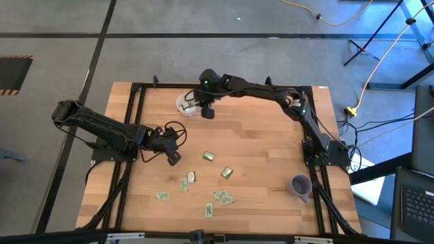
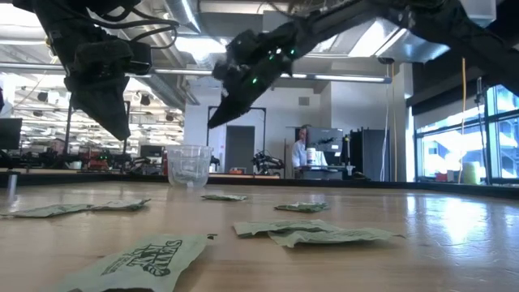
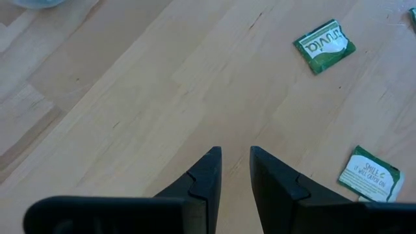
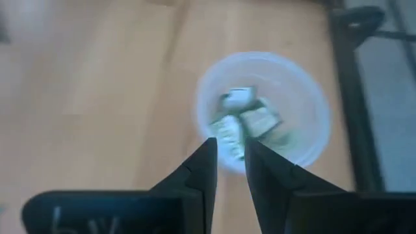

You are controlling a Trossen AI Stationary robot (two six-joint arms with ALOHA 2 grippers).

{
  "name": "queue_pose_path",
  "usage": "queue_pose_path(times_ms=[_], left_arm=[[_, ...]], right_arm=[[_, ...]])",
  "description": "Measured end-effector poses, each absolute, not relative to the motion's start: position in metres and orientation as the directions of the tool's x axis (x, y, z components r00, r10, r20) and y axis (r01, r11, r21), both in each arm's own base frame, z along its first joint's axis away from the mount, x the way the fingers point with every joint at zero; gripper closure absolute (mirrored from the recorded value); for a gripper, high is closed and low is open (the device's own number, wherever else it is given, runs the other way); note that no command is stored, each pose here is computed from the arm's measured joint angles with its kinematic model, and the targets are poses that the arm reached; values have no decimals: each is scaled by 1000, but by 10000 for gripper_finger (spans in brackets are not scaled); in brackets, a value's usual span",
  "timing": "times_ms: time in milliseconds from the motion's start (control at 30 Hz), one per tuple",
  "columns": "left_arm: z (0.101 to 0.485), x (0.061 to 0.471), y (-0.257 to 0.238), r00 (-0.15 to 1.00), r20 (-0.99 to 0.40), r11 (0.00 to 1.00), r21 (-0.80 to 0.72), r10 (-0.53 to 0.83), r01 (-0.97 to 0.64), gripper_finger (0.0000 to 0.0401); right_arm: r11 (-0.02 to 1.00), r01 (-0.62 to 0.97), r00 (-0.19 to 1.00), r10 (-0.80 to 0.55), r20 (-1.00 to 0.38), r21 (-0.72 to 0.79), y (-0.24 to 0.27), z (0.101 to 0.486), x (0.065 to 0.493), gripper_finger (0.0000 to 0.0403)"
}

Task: Pick and place items into bin
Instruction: Put the truvia packet into the transparent bin

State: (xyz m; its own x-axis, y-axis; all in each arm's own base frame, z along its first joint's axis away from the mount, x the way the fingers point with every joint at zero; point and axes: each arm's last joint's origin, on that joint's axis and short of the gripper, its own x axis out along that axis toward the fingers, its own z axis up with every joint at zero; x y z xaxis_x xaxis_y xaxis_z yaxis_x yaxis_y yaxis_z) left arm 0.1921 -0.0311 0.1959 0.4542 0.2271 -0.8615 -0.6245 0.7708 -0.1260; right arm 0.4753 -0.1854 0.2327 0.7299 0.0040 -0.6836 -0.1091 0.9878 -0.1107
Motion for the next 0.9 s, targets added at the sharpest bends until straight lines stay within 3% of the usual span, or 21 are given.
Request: queue_pose_path(times_ms=[167, 333, 600, 900], left_arm=[[196, 193, -31, 463, -850, 767, -118, 251, -631, 327], [201, 200, -30, 531, -786, 791, -90, 317, -605, 326], [213, 230, -25, 732, -629, 923, -61, 261, -381, 326], [186, 269, 7, 785, -610, 977, -80, 108, -197, 326]], right_arm=[[979, -205, 721, 159, -675, 12, -176, 271, 450, 320], [988, -140, 727, 146, -671, 63, -176, 285, 415, 320], [994, 77, 788, -108, -607, -77, -151, 288, 345, 320], [957, 278, 779, -273, -564, -80, -124, 283, 278, 320]])
